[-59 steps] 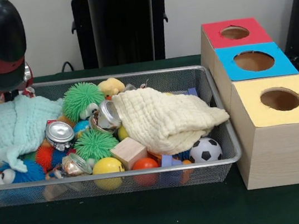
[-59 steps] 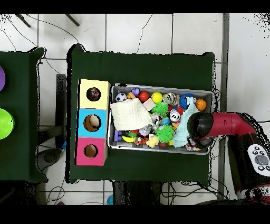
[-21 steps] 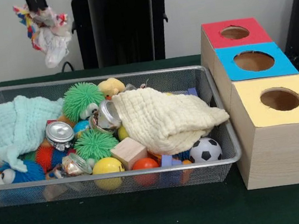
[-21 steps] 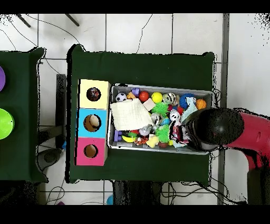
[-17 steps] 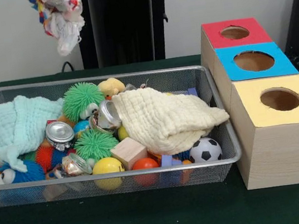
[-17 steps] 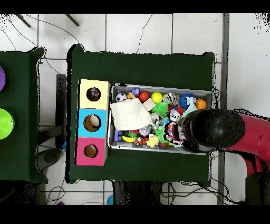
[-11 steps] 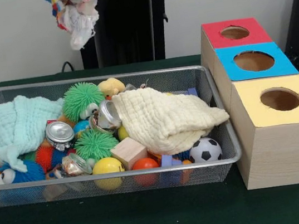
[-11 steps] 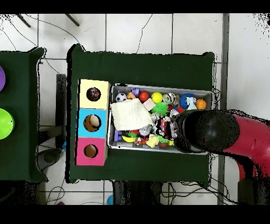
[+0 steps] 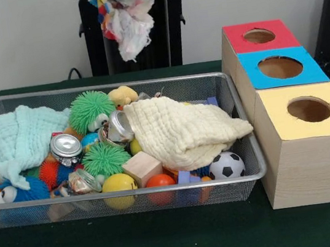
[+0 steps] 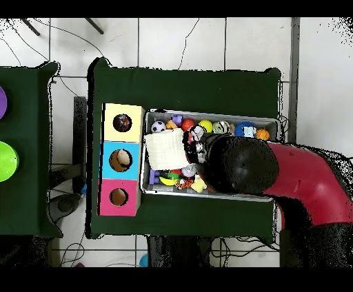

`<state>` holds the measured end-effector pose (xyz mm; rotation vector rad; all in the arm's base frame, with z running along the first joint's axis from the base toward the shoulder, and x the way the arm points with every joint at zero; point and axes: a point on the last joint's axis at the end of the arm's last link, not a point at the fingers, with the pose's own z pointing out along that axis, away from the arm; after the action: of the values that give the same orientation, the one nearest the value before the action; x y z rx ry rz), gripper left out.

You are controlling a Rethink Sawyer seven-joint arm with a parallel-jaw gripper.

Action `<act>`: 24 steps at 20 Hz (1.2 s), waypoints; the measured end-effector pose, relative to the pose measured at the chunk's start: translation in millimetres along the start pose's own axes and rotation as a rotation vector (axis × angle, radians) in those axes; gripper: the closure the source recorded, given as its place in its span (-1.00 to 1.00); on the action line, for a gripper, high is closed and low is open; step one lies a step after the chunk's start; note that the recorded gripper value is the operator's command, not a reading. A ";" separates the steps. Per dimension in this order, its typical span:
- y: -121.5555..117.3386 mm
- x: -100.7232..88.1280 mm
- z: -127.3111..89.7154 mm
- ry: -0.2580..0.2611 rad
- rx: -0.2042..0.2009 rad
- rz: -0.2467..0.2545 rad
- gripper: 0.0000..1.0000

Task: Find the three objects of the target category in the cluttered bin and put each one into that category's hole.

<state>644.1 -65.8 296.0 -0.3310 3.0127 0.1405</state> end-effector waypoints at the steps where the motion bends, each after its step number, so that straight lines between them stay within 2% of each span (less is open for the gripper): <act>1: 4.1 -4.4 0.0 -0.018 0.002 -0.004 1.00; 8: 27.4 -25.8 0.4 -0.103 0.019 -0.032 1.00; 13: 43.2 -35.4 0.7 -0.138 0.019 -0.046 1.00; 24: 82.3 -49.1 2.0 -0.170 0.004 -0.069 1.00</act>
<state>673.7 24.8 306.3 -0.4006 2.8298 0.1487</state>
